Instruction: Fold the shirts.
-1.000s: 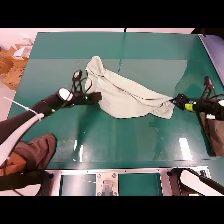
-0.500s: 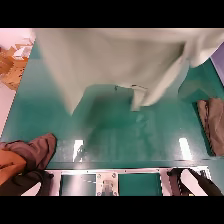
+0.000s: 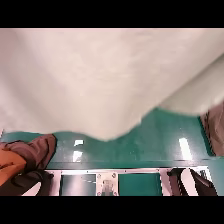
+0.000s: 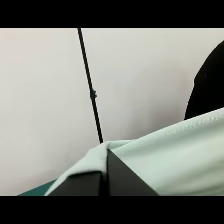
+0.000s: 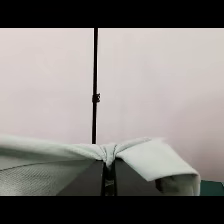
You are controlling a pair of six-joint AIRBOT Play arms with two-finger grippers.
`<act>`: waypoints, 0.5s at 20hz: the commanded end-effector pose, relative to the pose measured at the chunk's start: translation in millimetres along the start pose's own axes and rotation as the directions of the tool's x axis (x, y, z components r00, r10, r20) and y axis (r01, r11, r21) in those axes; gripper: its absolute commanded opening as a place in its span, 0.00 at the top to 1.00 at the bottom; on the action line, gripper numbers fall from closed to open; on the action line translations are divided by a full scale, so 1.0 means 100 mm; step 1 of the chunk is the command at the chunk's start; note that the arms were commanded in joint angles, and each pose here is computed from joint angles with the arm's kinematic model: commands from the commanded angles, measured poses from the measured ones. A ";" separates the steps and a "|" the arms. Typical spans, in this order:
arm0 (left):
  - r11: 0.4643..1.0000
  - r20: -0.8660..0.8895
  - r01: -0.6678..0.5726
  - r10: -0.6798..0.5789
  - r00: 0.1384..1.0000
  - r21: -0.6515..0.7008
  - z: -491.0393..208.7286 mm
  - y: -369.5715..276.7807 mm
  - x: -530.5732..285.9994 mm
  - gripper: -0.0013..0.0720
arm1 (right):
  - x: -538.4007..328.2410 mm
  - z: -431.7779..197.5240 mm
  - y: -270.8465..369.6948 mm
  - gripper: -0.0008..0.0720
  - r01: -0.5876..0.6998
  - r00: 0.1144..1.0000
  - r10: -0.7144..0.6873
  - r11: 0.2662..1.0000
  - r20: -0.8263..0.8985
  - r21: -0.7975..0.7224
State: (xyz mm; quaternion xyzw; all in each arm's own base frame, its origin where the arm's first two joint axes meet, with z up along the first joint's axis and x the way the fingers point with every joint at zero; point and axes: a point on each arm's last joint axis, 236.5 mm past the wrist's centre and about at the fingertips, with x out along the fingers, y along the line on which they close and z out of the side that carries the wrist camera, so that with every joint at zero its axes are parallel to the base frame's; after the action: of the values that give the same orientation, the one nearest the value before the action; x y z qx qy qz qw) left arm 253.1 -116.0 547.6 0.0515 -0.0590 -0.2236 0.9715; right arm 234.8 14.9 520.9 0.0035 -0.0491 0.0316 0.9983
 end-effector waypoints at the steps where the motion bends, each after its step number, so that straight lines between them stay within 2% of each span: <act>1: 0.999 -0.148 -0.043 0.046 0.988 0.024 -0.48 0.14 0.19 0.95 | 0.13 -0.12 -0.13 0.95 0.005 1.000 -0.004 0.999 -0.025 0.050; 4: 1.000 -0.343 -0.021 0.012 0.939 -0.022 -1.22 0.12 0.57 0.95 | 0.61 -0.76 -0.32 0.95 -0.061 0.984 0.097 0.972 -0.150 0.228; 6: 0.998 -0.488 -0.011 -0.019 0.873 -0.058 -1.90 0.10 0.89 0.95 | 0.96 -1.41 -0.44 0.95 -0.069 0.951 0.159 0.945 -0.265 0.319; 10: 0.991 -0.744 -0.018 -0.085 0.662 -0.129 -3.59 0.02 1.49 0.95 | 1.64 -2.98 -0.63 0.95 0.008 0.851 0.220 0.903 -0.477 0.430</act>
State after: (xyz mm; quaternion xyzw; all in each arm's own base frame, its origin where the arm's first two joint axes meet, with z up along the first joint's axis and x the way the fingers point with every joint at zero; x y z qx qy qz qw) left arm 400.0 -145.0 309.6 0.0787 0.2585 -0.2105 0.9395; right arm 384.2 -33.8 333.3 0.1744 0.1561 0.0941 0.9677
